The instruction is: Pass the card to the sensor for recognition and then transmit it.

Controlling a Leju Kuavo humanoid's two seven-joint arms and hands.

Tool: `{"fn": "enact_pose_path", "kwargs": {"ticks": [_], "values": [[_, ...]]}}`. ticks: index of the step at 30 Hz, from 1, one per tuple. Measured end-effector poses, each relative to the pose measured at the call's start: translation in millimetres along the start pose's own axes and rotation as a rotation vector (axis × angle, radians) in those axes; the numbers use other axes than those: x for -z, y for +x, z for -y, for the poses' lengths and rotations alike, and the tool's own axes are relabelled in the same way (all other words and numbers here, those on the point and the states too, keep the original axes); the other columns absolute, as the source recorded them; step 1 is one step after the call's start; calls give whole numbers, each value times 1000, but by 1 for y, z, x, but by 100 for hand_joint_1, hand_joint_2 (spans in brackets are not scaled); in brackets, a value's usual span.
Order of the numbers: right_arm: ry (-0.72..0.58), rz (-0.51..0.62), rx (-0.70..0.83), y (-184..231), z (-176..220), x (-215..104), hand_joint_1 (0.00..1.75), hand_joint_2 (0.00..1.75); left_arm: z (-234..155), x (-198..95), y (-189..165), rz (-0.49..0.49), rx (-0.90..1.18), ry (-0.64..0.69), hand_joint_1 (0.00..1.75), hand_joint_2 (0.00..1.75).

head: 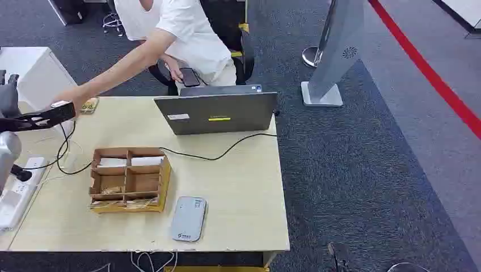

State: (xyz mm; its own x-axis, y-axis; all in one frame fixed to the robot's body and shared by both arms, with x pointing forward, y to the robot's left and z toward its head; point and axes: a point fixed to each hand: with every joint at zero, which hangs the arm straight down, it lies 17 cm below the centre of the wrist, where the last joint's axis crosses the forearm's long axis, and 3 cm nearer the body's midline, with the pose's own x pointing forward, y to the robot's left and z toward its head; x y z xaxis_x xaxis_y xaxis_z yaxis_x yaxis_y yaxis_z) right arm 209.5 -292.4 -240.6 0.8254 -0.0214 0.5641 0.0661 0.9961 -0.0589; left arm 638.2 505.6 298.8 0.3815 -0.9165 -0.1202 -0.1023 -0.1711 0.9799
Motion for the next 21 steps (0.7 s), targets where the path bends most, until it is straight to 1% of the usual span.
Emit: {"fn": "enact_pose_path", "kwargs": {"ticks": [4, 5, 9, 21], "values": [[0, 0, 0, 0, 0, 0, 0, 175, 5, -1, -1, -2, 3, -11, 0, 175], [1, 2, 3, 0, 0, 0, 0, 175, 4, -1, 0, 7, 2, -3, 175, 175], [0, 3, 3, -3, 0, -1, 0, 175, 2, -1, 2, 24, 1, 13, 175, 175], [8, 1, 2, -5, -1, -2, 0, 175, 1, -1, -5, 24, -4, 32, 175, 175]]}}
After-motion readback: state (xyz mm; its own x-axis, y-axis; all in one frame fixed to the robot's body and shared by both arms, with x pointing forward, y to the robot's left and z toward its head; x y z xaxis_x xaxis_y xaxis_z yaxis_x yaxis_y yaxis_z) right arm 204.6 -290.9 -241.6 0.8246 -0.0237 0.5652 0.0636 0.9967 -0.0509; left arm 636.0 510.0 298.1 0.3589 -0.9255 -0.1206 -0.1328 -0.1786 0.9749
